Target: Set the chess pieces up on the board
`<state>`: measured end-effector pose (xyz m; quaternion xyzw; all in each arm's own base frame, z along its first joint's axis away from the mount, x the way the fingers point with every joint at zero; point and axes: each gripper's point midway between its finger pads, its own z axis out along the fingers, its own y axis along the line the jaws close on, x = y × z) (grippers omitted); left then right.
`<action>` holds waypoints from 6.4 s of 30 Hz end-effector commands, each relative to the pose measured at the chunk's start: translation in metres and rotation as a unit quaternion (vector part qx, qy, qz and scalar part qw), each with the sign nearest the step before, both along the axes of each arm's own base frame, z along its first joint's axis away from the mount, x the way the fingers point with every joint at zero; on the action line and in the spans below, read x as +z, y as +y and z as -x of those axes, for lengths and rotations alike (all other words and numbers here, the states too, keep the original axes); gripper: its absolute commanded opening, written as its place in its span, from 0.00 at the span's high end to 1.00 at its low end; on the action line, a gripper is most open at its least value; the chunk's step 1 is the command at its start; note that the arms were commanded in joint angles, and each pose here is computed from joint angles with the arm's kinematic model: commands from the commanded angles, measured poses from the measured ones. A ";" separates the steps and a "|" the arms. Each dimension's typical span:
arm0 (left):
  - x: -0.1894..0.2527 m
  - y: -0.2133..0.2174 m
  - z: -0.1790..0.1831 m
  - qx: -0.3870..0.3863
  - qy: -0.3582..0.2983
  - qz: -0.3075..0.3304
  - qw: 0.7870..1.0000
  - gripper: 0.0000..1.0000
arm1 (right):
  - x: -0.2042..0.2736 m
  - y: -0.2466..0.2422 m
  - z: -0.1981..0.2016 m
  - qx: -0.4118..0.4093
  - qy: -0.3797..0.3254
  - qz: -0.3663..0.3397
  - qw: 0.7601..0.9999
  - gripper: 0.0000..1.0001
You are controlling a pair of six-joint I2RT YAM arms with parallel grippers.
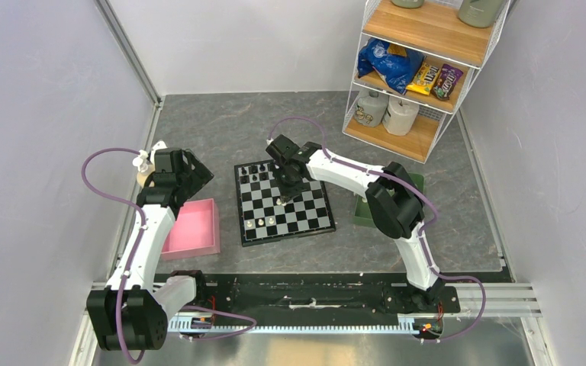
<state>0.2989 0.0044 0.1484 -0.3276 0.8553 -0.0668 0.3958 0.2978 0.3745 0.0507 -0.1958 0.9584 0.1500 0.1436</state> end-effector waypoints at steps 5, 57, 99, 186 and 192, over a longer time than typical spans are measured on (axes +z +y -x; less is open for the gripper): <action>0.005 0.003 -0.004 -0.001 -0.012 -0.009 1.000 0.15 | 0.010 -0.004 0.003 0.005 -0.009 0.000 1.000 0.86; -0.001 0.000 -0.004 -0.004 -0.010 0.000 1.000 0.15 | 0.002 0.007 0.058 0.039 0.017 0.024 0.999 0.81; 0.003 0.001 -0.004 -0.004 -0.014 -0.002 1.000 0.15 | 0.025 0.023 -0.013 0.019 -0.003 -0.018 1.000 0.57; 0.003 -0.002 -0.004 -0.007 -0.019 0.006 1.000 0.15 | 0.007 -0.023 0.042 -0.001 -0.008 0.053 0.999 0.83; 0.004 -0.003 -0.003 -0.007 -0.020 0.007 1.000 0.15 | 0.013 -0.016 0.039 0.002 -0.011 0.038 0.999 0.73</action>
